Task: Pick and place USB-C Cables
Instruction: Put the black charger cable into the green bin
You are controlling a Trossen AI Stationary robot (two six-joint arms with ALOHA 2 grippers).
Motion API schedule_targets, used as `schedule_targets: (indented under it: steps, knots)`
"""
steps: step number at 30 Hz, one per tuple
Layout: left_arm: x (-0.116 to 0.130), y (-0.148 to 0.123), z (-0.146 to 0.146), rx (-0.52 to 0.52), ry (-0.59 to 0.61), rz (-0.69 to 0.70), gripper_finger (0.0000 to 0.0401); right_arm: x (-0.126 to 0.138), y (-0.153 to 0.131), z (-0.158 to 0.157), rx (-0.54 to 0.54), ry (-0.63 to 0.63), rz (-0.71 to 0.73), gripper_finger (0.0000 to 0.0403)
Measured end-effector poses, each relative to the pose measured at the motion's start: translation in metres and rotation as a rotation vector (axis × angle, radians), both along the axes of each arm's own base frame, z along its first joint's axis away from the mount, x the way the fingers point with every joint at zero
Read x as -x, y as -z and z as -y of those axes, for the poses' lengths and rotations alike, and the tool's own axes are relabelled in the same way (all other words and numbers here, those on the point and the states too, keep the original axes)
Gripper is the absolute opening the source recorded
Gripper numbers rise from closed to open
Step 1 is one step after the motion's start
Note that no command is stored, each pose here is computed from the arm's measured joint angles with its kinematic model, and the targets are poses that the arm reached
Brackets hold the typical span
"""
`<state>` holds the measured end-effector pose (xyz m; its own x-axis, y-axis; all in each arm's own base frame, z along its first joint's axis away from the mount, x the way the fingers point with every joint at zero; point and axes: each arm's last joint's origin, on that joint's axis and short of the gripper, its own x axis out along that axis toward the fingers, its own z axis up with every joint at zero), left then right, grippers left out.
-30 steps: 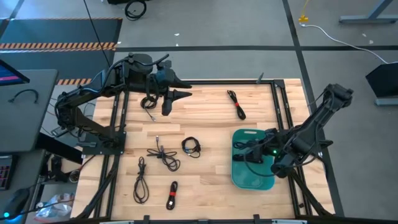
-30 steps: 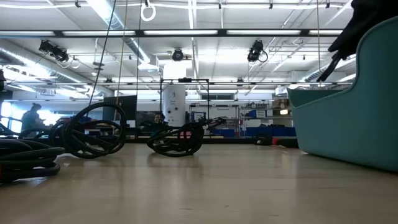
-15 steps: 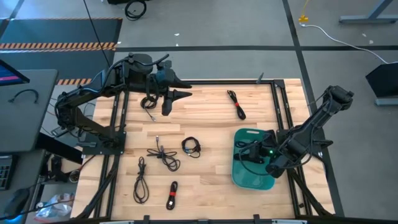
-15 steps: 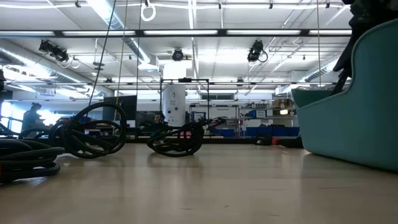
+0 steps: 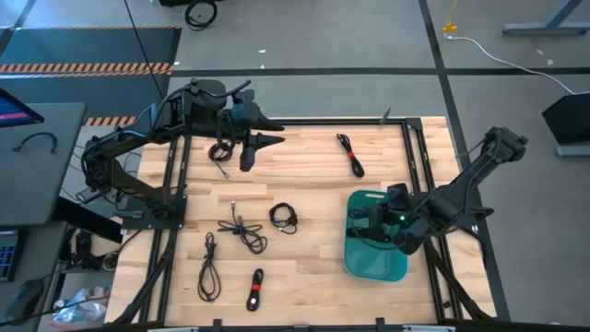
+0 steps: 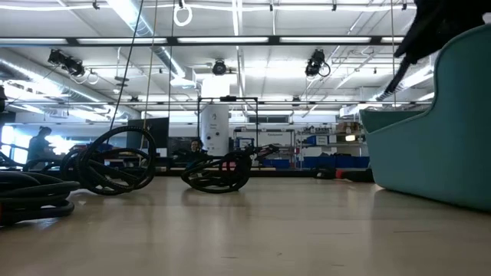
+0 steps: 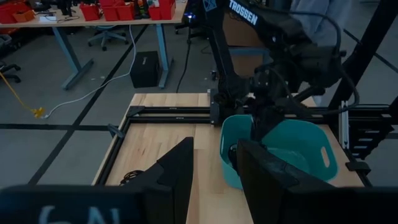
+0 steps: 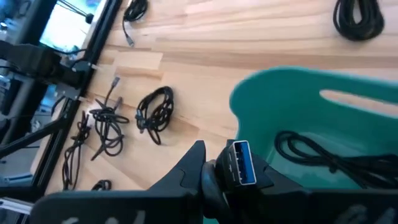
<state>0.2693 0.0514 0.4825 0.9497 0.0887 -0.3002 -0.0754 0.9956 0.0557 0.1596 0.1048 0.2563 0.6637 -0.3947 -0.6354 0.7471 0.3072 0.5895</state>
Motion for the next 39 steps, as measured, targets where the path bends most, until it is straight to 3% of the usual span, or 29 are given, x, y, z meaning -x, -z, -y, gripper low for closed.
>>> schedule_targets:
  steps: [8,14,22,27,33,39]
  knots:
    - [0.000,0.000,0.000,0.001,0.000,-0.001,0.0130,-0.008,-0.021,0.010,-0.120,0.070,-0.120,0.0049]
    - [0.000,0.000,0.000,0.001,0.000,0.000,0.0130,-0.012,-0.012,0.010,-0.146,0.173,-0.188,0.0049]
    - [0.000,0.000,0.000,-0.007,0.002,-0.001,0.0130,-0.012,0.003,-0.006,-0.265,0.239,-0.304,0.0049]
    - [0.000,0.000,0.000,-0.008,0.002,-0.002,0.0130,-0.005,0.003,-0.009,-0.335,0.179,-0.474,0.0049]
    - [0.000,0.001,0.000,-0.031,0.009,-0.008,0.0130,0.005,-0.025,0.002,-0.257,0.000,-0.764,0.0049]
    - [0.000,0.001,0.000,-0.028,0.009,-0.016,0.0130,-0.002,-0.045,0.015,-0.190,-0.202,-0.819,0.0049]
